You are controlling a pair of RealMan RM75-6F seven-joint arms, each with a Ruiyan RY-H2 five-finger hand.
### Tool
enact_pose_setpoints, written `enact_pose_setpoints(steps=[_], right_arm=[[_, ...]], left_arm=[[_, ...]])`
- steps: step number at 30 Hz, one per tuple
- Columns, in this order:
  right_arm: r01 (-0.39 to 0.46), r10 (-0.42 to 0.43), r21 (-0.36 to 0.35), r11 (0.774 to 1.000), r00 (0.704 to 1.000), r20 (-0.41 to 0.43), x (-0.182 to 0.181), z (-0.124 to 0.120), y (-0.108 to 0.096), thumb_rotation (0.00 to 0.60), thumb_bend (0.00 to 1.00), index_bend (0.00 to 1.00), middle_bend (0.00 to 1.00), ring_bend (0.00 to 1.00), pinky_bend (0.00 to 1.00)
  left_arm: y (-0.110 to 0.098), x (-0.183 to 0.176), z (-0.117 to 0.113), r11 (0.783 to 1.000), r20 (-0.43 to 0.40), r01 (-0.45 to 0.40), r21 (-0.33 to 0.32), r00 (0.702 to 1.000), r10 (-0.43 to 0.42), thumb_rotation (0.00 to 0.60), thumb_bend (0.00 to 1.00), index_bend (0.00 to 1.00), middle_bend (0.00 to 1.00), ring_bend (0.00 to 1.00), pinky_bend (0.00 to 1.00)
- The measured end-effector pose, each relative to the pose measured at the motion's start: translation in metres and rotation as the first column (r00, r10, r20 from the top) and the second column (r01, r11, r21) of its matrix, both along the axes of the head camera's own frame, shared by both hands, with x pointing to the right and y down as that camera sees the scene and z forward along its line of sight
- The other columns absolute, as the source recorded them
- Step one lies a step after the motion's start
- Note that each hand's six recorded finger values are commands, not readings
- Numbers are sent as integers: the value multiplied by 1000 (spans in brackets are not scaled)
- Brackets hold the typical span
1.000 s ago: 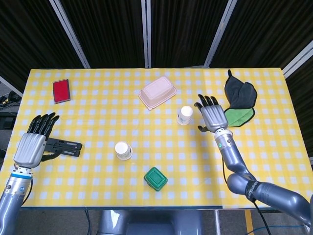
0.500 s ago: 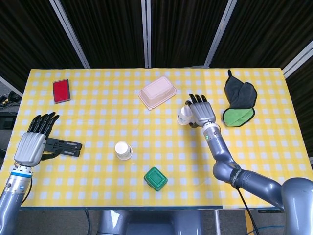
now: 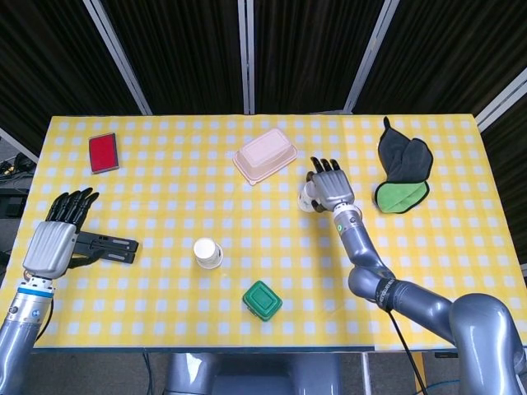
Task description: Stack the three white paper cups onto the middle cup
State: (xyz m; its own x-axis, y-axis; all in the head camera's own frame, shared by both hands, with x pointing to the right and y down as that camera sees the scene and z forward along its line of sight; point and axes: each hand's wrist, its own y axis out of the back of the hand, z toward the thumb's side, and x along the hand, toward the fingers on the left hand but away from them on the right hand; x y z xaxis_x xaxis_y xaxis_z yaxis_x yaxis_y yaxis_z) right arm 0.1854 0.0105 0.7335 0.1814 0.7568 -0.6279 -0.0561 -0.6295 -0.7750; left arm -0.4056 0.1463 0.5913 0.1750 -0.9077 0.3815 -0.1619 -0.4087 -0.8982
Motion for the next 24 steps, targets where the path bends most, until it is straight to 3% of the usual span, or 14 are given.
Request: enact_pose_setpoints(steps=[11, 19, 24], right_arm=[[52, -57, 69, 996, 996, 72, -30, -24, 4, 600, 282, 441, 51, 0, 25], [117, -141, 131, 984, 971, 194, -77, -75, 22, 600, 282, 446, 54, 0, 26], [187, -229, 178, 966, 939, 257, -114, -112, 45, 600, 281, 446, 53, 0, 26]], left_arm=[[2, 2, 1, 1000, 4, -12, -3, 1000, 12, 600, 176, 0, 0, 0, 0], [3, 1, 4, 1000, 7, -11, -17, 1000, 11, 600, 176, 0, 0, 0, 0], [2, 1, 5, 1000, -2, -12, -22, 1000, 12, 600, 176, 0, 0, 0, 0]])
